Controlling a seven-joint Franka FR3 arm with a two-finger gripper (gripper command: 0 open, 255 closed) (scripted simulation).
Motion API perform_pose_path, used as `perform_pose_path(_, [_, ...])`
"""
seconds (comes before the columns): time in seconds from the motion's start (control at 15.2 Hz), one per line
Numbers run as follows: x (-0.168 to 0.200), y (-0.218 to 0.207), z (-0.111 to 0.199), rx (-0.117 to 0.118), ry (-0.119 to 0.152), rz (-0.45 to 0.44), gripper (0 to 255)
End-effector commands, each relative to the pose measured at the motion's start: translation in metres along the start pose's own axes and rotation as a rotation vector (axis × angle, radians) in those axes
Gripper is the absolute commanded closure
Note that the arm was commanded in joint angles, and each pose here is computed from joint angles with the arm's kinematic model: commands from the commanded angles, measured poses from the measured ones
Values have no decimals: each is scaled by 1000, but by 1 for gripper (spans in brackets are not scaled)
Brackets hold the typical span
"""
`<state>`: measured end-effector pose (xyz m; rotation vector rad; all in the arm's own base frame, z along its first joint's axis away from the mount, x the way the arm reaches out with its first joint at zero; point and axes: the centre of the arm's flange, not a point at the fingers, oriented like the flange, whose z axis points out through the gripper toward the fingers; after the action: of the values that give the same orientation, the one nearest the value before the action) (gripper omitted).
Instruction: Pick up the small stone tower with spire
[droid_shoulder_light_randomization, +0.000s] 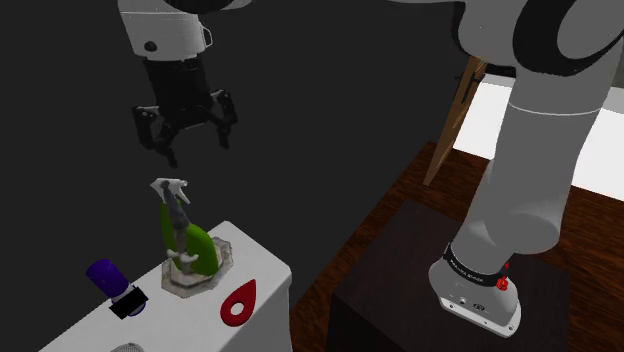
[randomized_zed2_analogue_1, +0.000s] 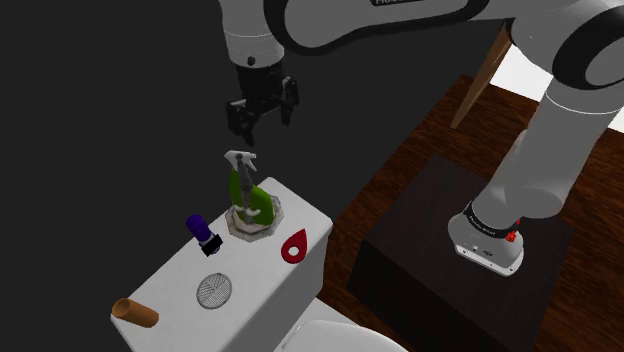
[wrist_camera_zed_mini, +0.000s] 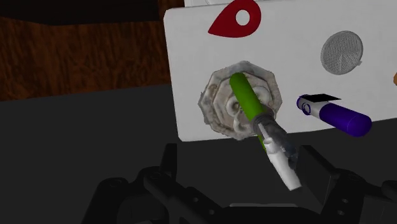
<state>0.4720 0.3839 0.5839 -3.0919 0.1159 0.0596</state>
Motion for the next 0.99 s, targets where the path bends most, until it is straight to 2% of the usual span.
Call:
perform_pose_path(0.0, [10,-27,7,-6,-6,0,0])
perform_pose_path(0.26, [25,-73,17,-16,-19,-4,0])
perform_pose_path(0.86, [27,-71,57,-16,-19,-4,0])
perform_pose_path(0.92, [26,-71,57,-16,-19,-4,255])
